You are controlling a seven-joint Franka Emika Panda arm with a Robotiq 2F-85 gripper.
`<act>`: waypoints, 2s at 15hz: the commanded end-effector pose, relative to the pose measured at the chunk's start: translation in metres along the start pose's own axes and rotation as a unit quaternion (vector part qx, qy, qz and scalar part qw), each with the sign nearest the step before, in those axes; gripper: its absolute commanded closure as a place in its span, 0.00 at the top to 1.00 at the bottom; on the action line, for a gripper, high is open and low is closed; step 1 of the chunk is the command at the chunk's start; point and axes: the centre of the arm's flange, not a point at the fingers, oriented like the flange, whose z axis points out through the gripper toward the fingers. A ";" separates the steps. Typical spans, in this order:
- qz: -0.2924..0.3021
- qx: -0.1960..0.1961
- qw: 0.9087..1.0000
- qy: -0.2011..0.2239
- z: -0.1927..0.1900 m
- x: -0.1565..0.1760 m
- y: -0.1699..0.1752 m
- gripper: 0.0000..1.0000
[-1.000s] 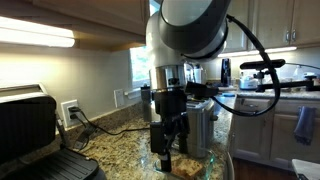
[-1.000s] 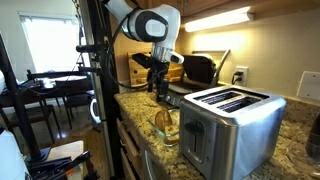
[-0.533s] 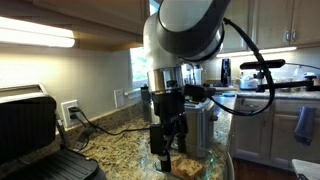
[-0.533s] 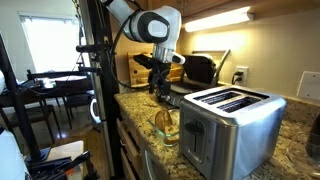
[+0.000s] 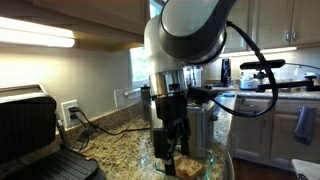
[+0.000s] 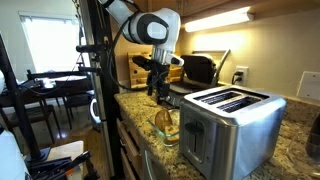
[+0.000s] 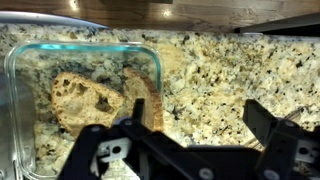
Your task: Put a slice of bread in the toaster and push the toaster lever down
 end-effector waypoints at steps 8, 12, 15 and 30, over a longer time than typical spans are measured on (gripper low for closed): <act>0.015 -0.006 1.000 -0.006 0.018 0.014 0.007 1.00; 0.019 -0.005 1.000 -0.014 0.027 0.026 0.010 1.00; 0.024 -0.002 1.000 -0.019 0.031 0.038 0.016 1.00; 0.043 0.006 0.999 -0.030 0.033 0.054 0.039 1.00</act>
